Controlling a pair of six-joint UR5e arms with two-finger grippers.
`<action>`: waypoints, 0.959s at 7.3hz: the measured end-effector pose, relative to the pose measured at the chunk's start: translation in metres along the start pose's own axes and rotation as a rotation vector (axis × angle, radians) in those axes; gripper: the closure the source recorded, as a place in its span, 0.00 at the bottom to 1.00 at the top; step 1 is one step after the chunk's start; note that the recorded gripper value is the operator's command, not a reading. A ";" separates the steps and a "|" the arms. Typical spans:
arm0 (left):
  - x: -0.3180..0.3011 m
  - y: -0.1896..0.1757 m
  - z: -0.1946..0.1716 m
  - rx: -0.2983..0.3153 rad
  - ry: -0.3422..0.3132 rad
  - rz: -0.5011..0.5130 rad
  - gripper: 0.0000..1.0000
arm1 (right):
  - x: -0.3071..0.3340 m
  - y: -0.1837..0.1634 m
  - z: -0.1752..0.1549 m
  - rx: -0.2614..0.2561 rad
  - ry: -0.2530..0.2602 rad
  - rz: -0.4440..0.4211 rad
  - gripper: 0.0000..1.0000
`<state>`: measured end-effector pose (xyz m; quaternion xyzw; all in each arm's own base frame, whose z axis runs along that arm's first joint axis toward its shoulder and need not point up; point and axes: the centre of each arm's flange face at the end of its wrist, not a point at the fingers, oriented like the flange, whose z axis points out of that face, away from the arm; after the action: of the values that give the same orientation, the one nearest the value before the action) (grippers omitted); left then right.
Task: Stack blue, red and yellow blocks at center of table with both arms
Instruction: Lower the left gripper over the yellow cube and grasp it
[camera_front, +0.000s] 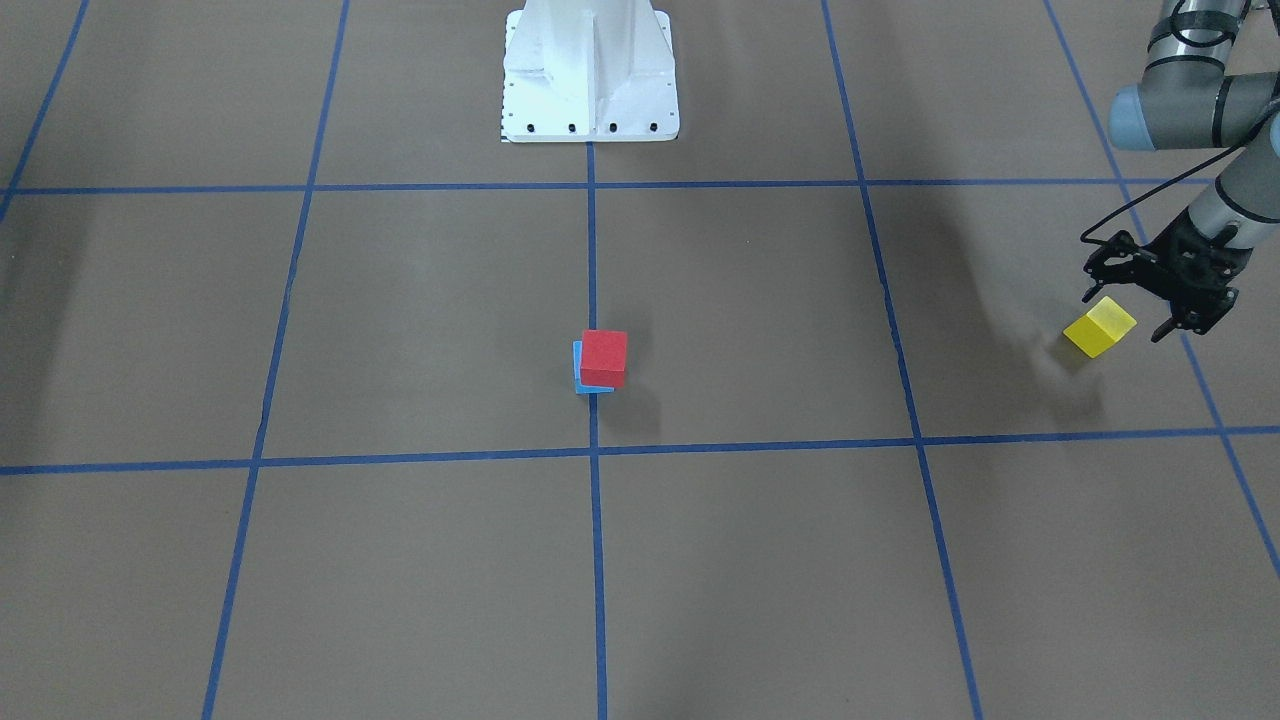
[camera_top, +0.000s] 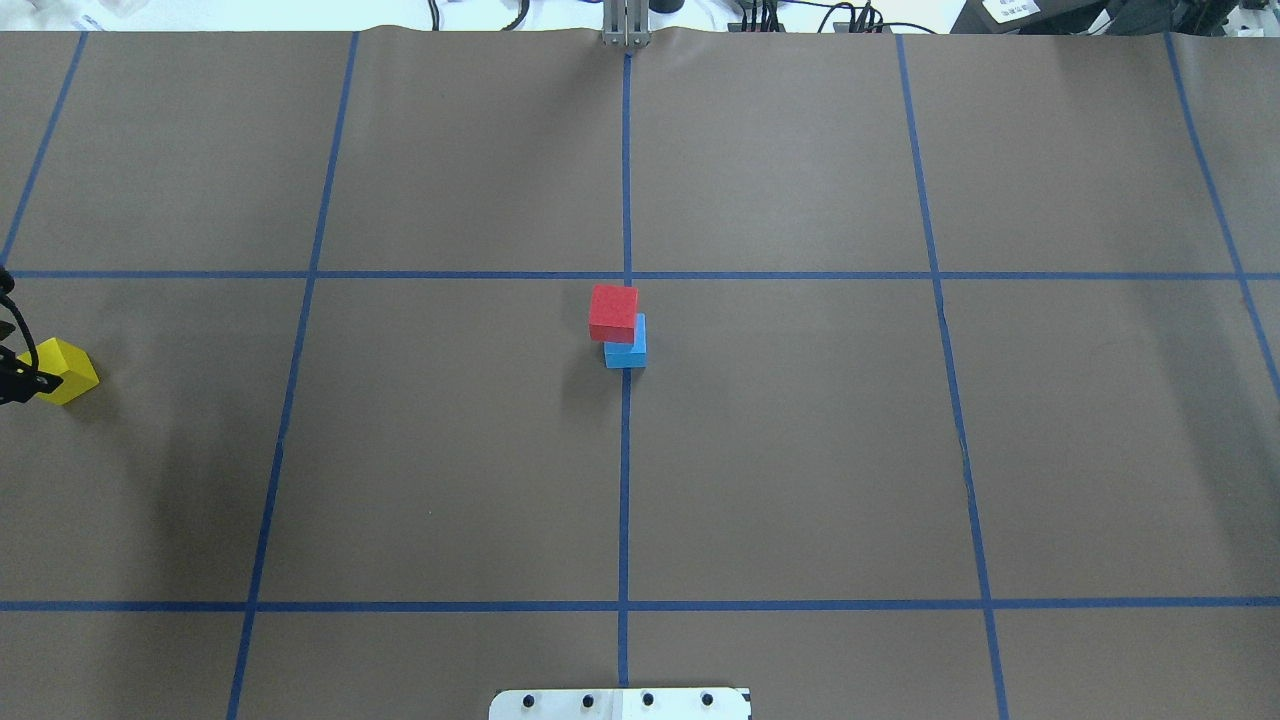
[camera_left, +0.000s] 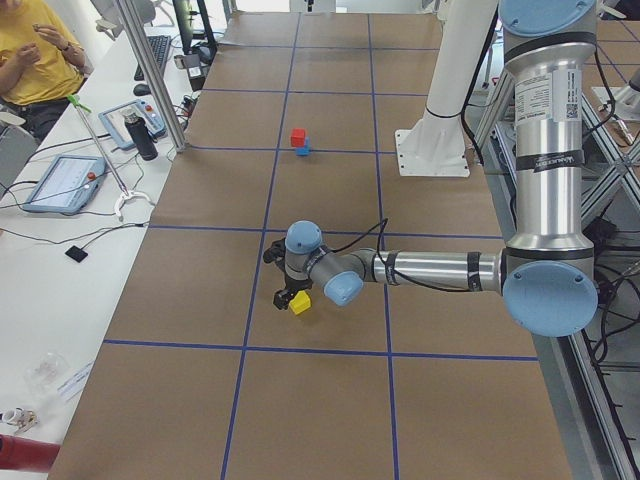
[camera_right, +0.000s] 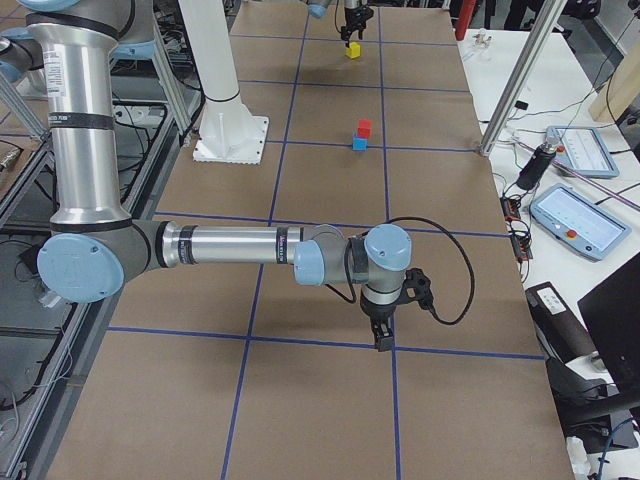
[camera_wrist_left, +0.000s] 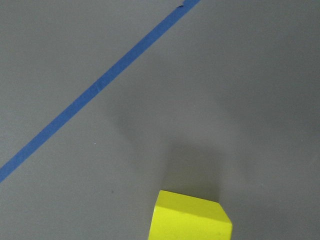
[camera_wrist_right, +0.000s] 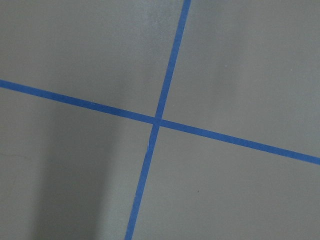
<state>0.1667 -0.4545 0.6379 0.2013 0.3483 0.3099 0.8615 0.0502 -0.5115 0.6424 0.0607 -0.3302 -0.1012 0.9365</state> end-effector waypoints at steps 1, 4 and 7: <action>-0.001 0.001 0.003 -0.006 0.001 -0.002 0.00 | 0.000 0.000 0.000 -0.001 0.000 0.000 0.00; 0.000 0.002 0.011 -0.017 0.004 0.002 0.03 | 0.001 0.001 0.001 -0.002 0.000 0.002 0.00; 0.012 -0.002 0.025 -0.037 0.021 0.029 0.91 | 0.001 0.001 0.001 -0.003 0.000 0.002 0.00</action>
<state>0.1928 -0.4513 0.6481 0.1871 0.3487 0.3309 0.8567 0.0503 -0.5107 0.6440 0.0591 -0.3303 -0.1007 0.9366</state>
